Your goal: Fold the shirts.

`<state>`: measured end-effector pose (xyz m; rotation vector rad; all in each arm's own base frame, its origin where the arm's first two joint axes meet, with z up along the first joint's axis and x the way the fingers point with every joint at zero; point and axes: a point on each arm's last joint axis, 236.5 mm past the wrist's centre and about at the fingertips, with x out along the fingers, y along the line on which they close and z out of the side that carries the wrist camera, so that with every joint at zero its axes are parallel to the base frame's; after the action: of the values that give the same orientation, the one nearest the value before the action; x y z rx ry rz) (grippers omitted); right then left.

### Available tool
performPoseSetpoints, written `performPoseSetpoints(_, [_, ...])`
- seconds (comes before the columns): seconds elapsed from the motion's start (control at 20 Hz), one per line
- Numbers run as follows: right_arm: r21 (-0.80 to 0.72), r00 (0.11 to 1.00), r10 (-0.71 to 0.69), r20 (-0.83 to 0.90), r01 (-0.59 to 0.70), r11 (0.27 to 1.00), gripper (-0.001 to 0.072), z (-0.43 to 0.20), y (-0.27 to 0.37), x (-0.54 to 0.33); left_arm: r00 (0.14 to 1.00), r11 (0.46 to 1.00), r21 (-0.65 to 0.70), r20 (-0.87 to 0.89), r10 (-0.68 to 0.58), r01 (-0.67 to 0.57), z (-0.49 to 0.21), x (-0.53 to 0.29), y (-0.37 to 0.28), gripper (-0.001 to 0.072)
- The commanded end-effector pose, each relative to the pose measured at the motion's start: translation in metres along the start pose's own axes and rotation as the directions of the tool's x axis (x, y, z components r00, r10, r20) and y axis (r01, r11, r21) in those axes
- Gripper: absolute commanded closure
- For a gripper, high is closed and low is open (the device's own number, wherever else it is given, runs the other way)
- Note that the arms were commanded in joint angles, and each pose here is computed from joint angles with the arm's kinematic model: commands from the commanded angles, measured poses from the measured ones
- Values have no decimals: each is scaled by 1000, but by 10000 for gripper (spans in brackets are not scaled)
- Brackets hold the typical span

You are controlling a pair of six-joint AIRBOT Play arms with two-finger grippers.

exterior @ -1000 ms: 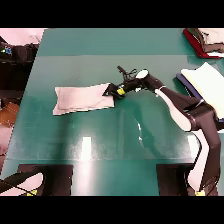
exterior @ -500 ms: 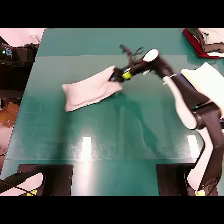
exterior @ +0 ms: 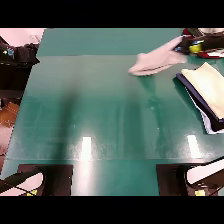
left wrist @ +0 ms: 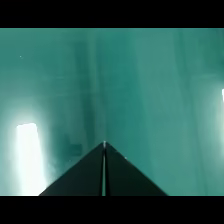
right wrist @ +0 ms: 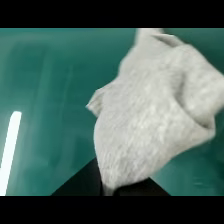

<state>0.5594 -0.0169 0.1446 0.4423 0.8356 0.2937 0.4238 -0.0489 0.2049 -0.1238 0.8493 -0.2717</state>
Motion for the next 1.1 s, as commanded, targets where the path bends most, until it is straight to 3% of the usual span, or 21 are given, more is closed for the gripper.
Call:
performPoseSetpoints(0.0, [96,975,-157,156,143,985,701,33,-87,-76,998,999,-14,-23,-50,50,-6,0,-12,684])
performPoseSetpoints(0.2, [159,951,-230,207,199,967,701,38,-135,-119,998,998,-15,-38,-53,53,-9,0,-13,685])
performPoseSetpoints(0.35, [109,955,-157,253,133,985,701,50,-118,-142,998,998,-16,-37,-56,56,-9,0,-13,685])
performPoseSetpoints(0.55, [91,938,-181,295,161,983,701,51,-101,-184,998,998,-15,-37,-56,55,-9,0,-13,684])
performPoseSetpoints(0.85, [145,902,-307,305,274,951,700,15,-102,-244,998,998,-15,-38,-56,55,-9,0,-13,684])
performPoseSetpoints(1.05, [235,920,-343,190,297,926,699,-37,-119,-249,997,998,-14,-48,-57,57,-11,0,-14,684])
